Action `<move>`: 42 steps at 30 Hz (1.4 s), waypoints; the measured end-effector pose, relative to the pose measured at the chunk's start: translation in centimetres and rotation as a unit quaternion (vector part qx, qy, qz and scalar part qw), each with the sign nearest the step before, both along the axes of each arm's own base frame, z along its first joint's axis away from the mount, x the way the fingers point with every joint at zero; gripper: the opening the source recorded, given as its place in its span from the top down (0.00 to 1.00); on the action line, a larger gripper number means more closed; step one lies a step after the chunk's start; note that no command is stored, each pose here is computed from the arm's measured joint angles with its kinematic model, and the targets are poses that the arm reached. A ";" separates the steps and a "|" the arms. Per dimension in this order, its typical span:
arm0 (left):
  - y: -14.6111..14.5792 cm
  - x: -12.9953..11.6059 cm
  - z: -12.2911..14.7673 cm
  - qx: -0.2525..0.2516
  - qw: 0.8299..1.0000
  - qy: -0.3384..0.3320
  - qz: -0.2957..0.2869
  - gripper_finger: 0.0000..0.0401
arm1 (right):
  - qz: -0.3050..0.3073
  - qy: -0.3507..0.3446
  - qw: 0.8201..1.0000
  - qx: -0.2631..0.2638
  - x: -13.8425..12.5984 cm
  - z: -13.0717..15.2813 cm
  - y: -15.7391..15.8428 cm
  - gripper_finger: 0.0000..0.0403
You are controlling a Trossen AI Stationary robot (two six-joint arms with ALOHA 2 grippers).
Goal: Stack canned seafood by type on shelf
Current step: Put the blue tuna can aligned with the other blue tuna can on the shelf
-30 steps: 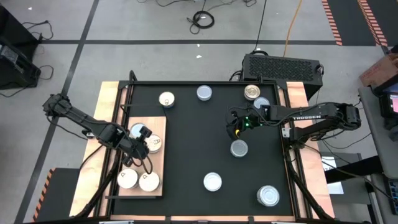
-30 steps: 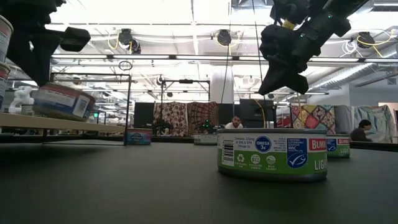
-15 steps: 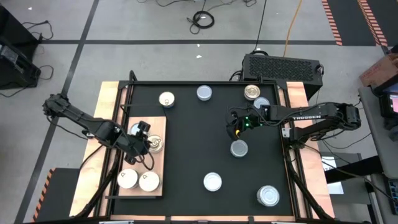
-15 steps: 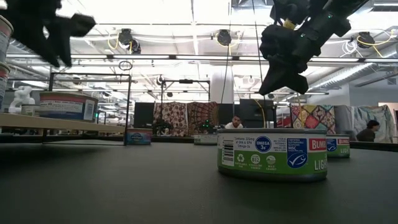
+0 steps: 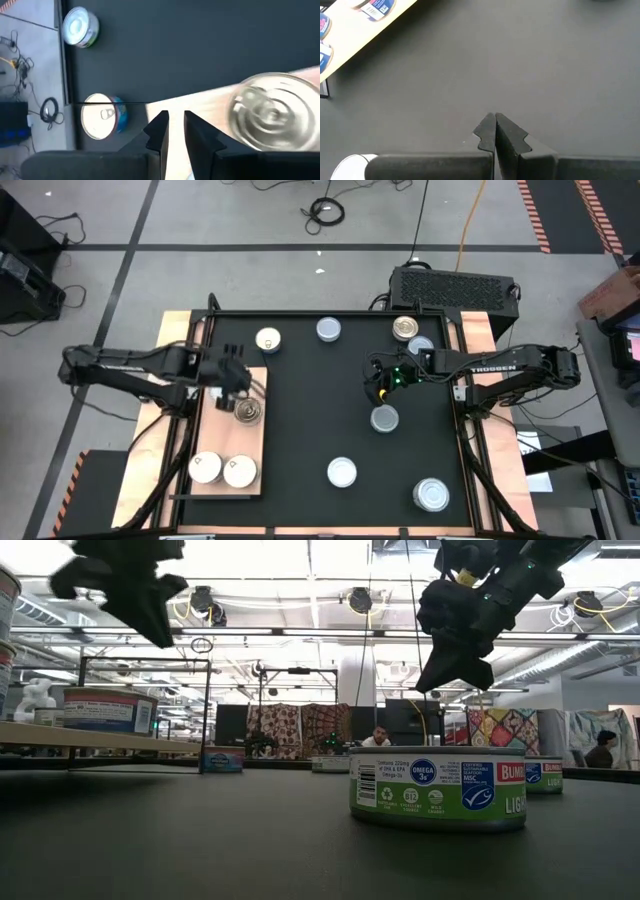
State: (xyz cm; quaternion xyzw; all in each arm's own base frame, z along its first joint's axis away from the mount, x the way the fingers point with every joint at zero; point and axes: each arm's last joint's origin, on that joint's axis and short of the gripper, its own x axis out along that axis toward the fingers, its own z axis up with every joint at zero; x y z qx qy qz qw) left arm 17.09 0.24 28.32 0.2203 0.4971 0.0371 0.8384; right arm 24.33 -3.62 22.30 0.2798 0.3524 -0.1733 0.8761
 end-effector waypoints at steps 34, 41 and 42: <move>5.1 5.0 -6.0 -0.288 0.952 0.104 -0.022 0.86 | 0.056 0.002 0.998 -0.008 0.2 0.0 2.5 1.00; 4.8 4.7 -6.1 -0.318 0.940 0.122 -0.026 0.86 | 0.056 0.003 0.998 -0.017 0.2 0.0 2.8 1.00; 4.7 4.6 -6.2 -0.319 0.939 0.125 -0.025 0.86 | 0.056 0.003 0.998 -0.017 0.2 0.0 2.8 1.00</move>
